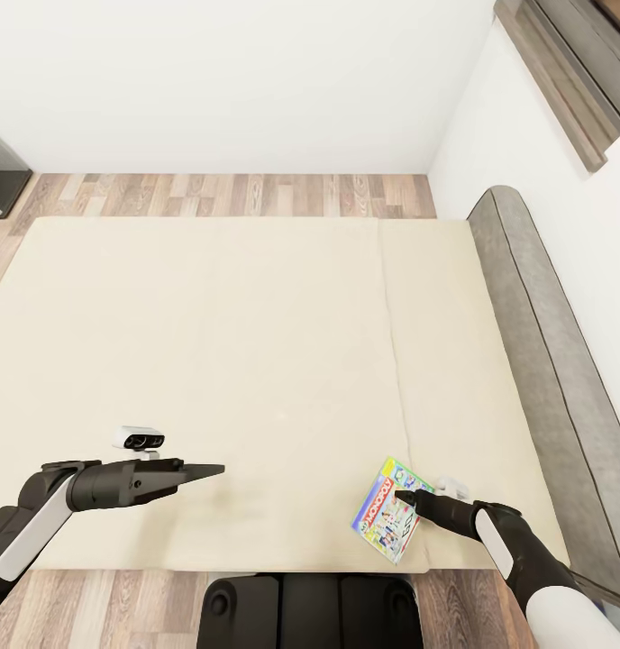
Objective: Put all the toys in the child's room - the three board games (two on the bed and one on the table), the two jigsaw puzzles on the table, and the tennis ball on the table - inside the toy box on the table in the child's room.
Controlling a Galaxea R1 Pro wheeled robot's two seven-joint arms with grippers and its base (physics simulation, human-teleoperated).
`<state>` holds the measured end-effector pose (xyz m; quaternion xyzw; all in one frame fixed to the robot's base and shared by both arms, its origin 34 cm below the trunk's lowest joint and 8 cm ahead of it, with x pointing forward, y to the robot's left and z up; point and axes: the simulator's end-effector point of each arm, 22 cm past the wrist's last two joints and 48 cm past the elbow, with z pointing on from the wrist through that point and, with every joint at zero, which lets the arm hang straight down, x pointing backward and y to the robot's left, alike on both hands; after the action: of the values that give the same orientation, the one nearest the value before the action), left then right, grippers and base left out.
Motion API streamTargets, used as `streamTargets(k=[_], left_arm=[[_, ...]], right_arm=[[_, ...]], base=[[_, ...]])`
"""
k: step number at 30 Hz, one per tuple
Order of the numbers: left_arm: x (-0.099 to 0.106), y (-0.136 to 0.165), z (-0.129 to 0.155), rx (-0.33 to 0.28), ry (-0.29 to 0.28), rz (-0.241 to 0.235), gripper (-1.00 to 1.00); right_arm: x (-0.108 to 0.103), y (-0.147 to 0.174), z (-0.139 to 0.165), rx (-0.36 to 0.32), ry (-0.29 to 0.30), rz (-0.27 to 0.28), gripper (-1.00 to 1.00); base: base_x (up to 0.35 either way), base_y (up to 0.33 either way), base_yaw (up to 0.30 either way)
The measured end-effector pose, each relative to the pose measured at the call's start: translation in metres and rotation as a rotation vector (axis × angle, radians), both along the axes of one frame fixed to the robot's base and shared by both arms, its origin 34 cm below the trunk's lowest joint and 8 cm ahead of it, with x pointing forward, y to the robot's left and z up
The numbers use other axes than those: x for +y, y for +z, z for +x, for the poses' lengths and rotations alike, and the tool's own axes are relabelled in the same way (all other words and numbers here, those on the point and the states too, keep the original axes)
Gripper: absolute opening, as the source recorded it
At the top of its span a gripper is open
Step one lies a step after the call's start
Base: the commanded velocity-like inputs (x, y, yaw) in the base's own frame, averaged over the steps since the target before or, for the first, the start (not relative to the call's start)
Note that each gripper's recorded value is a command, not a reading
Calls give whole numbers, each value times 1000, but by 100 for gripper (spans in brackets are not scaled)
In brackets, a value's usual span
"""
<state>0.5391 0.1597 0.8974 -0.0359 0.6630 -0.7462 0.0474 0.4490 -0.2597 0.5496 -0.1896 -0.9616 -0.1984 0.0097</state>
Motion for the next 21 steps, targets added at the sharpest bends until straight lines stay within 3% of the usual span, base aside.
streamTargets(k=[21], left_arm=[[0,0,0,0,2,-2,100]], right_arm=[[-1,0,0,-1,0,1,100]], base=[[0,0,0]])
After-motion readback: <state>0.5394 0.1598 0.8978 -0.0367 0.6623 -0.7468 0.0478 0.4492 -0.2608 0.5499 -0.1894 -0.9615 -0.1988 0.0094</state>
